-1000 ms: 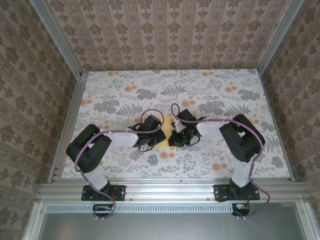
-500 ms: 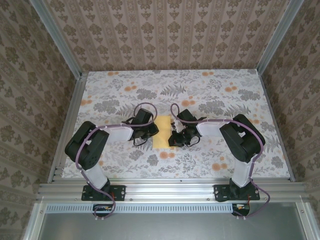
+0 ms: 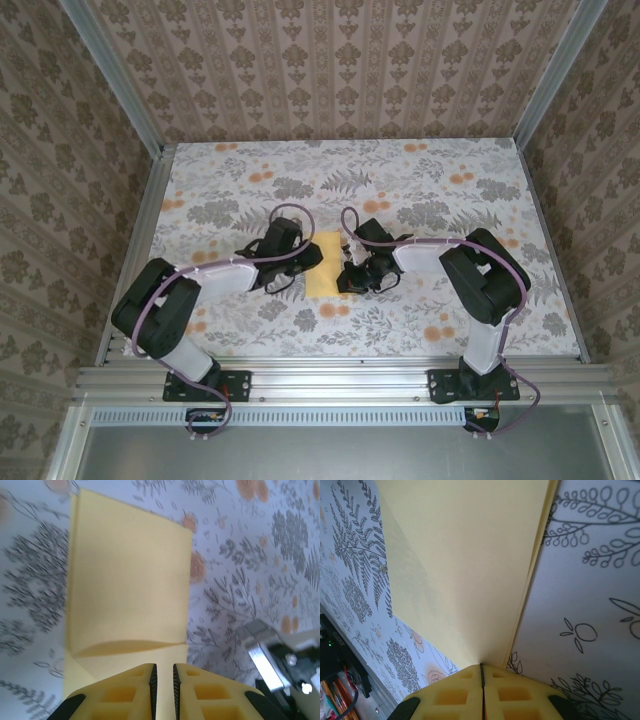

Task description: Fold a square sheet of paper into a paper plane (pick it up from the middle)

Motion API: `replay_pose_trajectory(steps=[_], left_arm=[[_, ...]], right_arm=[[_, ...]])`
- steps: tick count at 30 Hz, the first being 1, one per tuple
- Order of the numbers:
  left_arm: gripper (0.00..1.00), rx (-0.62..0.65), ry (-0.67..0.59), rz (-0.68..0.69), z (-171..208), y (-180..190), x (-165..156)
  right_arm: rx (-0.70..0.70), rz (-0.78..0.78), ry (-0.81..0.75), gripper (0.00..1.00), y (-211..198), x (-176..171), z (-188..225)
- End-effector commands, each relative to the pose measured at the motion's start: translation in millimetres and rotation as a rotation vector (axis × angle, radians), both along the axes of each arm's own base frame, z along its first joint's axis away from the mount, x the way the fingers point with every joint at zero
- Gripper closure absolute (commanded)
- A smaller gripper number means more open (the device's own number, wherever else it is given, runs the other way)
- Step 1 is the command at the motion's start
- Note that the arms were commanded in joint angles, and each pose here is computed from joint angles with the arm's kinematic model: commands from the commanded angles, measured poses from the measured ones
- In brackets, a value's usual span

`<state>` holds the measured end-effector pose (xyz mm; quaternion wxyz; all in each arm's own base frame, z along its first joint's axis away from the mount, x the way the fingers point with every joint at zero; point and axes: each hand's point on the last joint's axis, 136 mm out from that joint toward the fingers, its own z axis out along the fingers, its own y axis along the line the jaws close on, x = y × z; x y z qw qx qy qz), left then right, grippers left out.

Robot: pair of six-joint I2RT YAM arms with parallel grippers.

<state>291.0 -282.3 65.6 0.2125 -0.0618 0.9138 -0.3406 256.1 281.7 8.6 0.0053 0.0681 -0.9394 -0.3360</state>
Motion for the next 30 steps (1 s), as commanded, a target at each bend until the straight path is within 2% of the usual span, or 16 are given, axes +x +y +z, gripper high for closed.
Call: replay_pose_trajectory(steps=[1, 13, 18, 26, 30], left_arm=[[0.81, -0.009, 0.025, -0.023, -12, -9, -7], [0.86, 0.135, 0.066, 0.053, -51, 17, 2], [0.88, 0.157, 0.099, 0.077, -64, 27, -1], [0.92, 0.136, 0.162, 0.085, -75, 27, -15], [0.93, 0.129, 0.182, 0.089, -78, 23, -20]], right_arm=[[-0.211, -0.014, 0.184, 0.92, -42, -47, -47], [-0.212, -0.008, 0.188, 0.92, -44, -51, -47], [-0.19, -0.003, 0.168, 0.92, -42, -48, -39], [0.031, -0.02, 0.007, 0.9, 5, 1, 34], [0.016, -0.027, -0.013, 0.9, 16, 19, 37]])
